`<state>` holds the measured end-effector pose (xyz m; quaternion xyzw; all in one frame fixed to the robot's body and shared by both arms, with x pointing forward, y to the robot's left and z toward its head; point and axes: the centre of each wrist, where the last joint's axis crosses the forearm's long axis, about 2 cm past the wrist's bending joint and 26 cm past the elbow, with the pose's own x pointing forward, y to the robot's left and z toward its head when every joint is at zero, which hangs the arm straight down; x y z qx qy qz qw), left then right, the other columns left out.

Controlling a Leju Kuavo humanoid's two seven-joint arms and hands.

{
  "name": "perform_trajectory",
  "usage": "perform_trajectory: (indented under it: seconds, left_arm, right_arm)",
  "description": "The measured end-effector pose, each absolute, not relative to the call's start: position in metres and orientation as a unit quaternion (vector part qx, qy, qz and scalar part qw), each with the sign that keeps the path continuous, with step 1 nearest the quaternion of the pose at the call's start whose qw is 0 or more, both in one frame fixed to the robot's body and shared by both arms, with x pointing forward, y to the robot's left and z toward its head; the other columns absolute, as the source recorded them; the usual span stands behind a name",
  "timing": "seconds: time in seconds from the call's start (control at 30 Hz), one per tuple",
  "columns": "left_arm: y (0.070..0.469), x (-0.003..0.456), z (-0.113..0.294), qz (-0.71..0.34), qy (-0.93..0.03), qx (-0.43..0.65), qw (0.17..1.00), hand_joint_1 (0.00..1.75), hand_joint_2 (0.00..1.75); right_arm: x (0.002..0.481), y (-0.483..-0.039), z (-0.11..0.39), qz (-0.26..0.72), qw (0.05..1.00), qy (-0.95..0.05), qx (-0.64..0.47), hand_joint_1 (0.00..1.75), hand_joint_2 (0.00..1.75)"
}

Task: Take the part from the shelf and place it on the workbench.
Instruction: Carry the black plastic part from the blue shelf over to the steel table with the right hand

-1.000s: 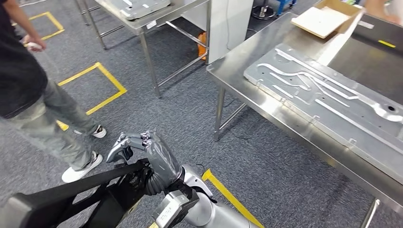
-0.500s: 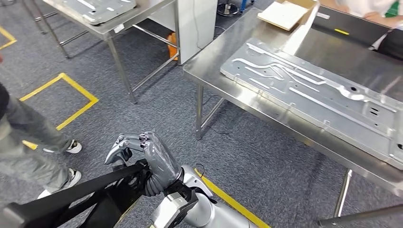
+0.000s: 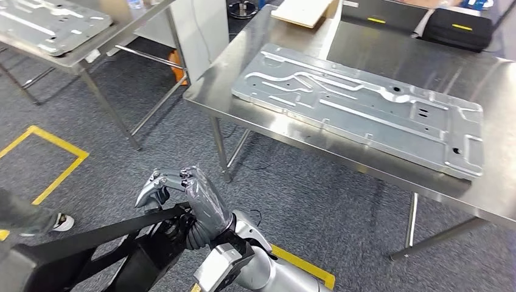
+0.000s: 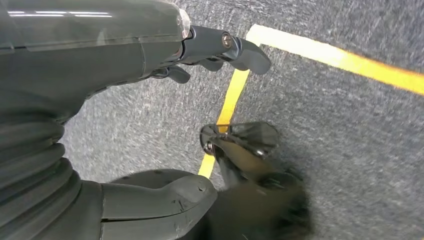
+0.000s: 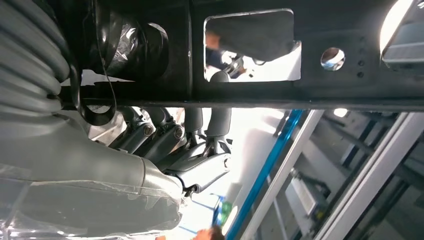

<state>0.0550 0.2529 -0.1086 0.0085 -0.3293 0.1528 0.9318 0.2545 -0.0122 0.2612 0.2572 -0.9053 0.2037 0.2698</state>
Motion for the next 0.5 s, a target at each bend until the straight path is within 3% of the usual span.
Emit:
perform_trajectory:
  seconds: [0.5]
  left_arm:
    - [0.2502,0.0537,-0.1085,0.151,-0.330,0.009,0.932,0.00,1.75]
  right_arm:
    - [0.2549,-0.0130,0.2579,0.205,0.275,-0.904,0.256,1.75,1.75]
